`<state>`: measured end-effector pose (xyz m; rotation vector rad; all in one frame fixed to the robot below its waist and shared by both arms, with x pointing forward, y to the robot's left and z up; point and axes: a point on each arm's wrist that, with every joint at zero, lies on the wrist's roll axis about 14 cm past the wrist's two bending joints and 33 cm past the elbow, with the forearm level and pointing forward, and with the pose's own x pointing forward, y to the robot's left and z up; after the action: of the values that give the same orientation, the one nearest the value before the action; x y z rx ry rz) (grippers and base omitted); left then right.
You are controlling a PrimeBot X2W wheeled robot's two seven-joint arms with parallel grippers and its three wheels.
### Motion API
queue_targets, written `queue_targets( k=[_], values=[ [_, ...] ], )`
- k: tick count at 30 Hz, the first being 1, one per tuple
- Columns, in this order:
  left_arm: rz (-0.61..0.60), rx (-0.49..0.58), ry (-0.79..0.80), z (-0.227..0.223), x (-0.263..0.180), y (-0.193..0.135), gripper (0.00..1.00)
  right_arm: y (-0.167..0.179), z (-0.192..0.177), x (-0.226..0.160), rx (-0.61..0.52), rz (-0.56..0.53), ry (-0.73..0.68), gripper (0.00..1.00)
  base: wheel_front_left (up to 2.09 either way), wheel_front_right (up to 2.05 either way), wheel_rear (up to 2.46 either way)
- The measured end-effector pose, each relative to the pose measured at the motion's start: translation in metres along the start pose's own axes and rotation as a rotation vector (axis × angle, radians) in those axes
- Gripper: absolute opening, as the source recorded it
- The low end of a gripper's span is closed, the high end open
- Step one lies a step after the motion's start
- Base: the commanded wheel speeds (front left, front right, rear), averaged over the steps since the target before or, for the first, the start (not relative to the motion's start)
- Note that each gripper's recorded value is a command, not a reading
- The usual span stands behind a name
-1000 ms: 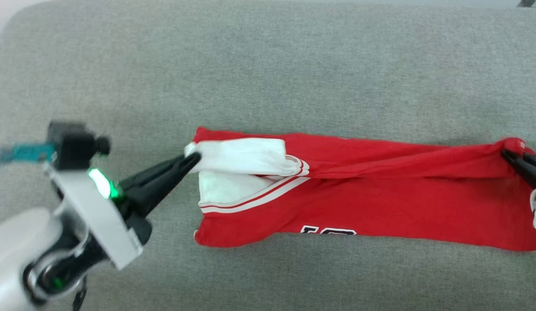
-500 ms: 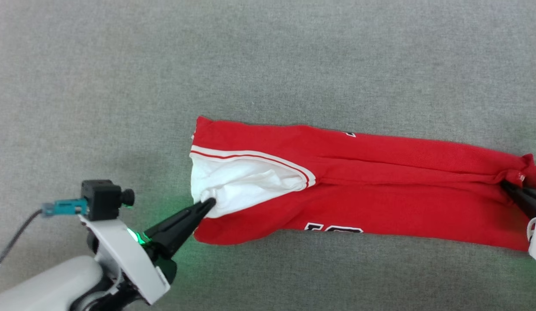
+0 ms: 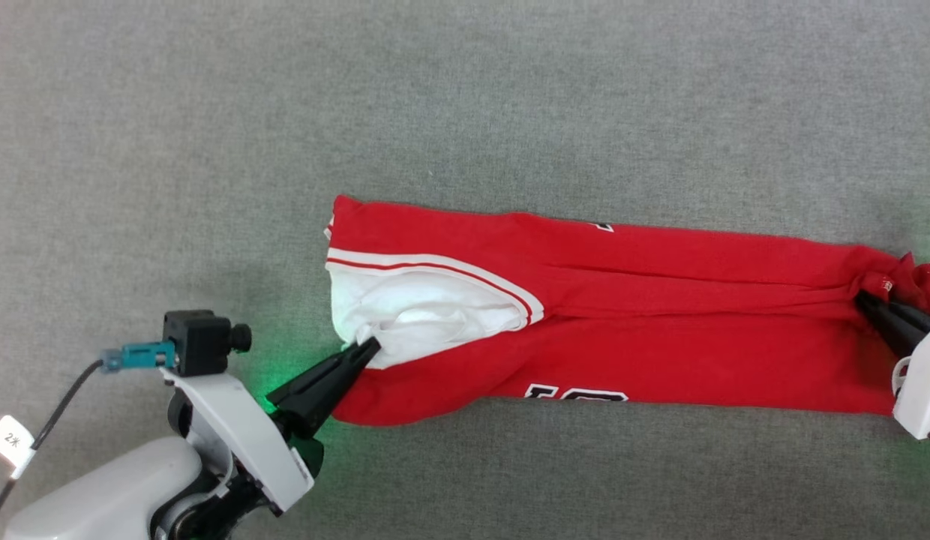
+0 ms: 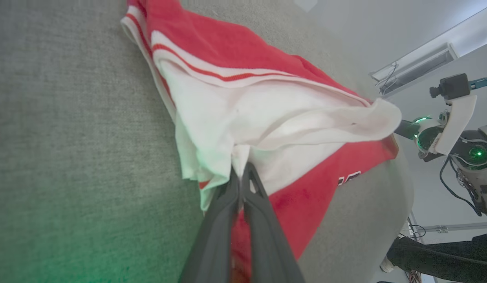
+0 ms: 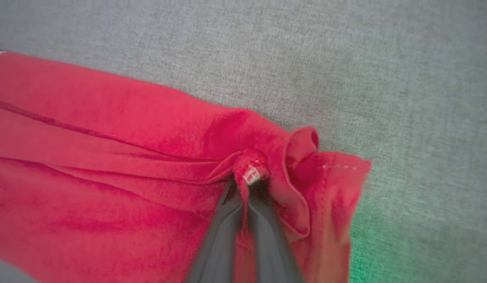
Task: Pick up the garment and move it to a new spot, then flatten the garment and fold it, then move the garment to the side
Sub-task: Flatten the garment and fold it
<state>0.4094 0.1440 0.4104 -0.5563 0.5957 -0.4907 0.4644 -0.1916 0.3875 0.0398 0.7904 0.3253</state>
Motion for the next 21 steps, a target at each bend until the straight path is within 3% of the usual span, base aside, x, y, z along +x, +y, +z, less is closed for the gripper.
queue_targets(
  k=[1,2,3,4,6,7,21],
  values=[
    [-0.002,0.007,-0.004,0.001,0.0,-0.001,0.09,0.0,0.001,0.0,0.0,-0.002,-0.01,0.49,0.0,0.0,0.0],
    [-0.003,0.008,-0.014,0.004,0.0,-0.002,0.22,0.001,0.003,-0.001,0.0,-0.004,-0.024,0.85,0.0,0.0,0.0],
    [-0.005,0.011,-0.025,0.007,-0.001,-0.004,0.35,0.002,0.004,-0.002,0.001,-0.003,-0.036,1.0,0.0,0.0,0.0],
    [-0.004,0.017,-0.034,0.01,-0.002,-0.004,0.44,0.003,0.006,-0.003,-0.001,-0.002,-0.045,1.0,0.0,0.0,0.0],
    [0.008,0.043,-0.053,0.015,-0.007,-0.002,0.92,0.008,0.011,-0.007,0.001,0.007,-0.075,1.0,0.0,0.0,0.0],
    [0.013,0.05,-0.066,0.019,-0.009,-0.001,1.0,0.01,0.014,-0.01,0.015,0.012,-0.091,1.0,0.0,0.0,0.0],
    [0.08,0.056,-0.259,0.036,-0.06,-0.008,1.0,-0.015,0.019,-0.059,0.071,-0.067,-0.17,1.0,0.0,0.0,0.0]
  ],
)
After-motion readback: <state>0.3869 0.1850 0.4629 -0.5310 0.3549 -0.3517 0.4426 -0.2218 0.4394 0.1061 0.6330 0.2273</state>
